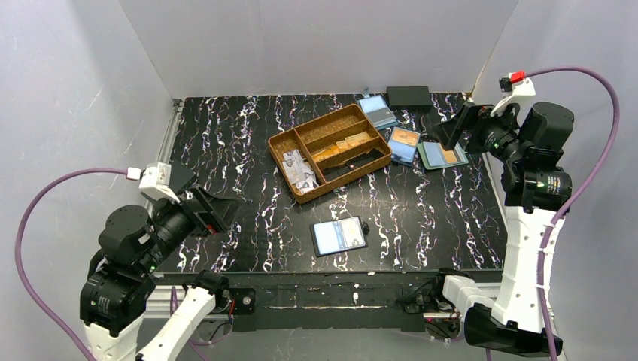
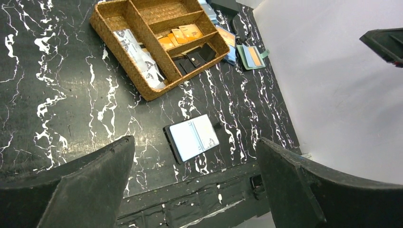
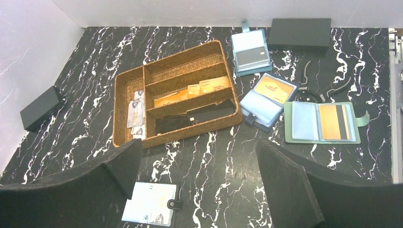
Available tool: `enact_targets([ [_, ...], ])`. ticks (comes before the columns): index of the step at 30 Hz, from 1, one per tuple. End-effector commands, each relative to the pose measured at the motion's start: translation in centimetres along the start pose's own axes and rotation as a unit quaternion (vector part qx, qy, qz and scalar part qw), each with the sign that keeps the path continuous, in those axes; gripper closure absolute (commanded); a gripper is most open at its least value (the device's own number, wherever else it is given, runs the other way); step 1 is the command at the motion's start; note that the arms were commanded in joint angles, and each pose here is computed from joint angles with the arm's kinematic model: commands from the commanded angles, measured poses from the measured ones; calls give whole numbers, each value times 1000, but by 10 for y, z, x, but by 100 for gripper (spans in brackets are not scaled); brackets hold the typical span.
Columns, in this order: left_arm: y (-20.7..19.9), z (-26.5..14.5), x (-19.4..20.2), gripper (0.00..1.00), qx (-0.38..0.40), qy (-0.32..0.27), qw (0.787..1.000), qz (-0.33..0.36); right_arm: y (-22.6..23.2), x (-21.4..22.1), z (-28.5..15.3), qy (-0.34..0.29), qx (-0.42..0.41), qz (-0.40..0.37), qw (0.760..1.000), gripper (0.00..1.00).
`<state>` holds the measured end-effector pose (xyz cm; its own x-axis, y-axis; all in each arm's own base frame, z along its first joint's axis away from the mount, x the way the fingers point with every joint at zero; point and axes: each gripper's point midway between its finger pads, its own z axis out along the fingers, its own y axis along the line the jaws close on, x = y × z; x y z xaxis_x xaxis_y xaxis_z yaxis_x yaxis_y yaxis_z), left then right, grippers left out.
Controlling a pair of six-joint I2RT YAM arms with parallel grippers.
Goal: Take the credit cards out of the card holder
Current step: Reset both arms
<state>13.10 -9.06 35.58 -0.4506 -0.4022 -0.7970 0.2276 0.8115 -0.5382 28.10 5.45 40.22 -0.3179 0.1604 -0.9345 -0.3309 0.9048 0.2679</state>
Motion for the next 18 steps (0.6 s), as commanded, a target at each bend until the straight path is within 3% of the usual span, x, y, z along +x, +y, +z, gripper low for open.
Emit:
enact_targets([
  [1, -1, -7, -9, 2, -14, -8, 1000, -4, 6, -17, -12, -25, 1, -23, 999, 2],
  [18, 8, 3, 0, 2, -31, 15, 999, -7, -5, -7, -10, -7, 6, -27, 1000, 1],
])
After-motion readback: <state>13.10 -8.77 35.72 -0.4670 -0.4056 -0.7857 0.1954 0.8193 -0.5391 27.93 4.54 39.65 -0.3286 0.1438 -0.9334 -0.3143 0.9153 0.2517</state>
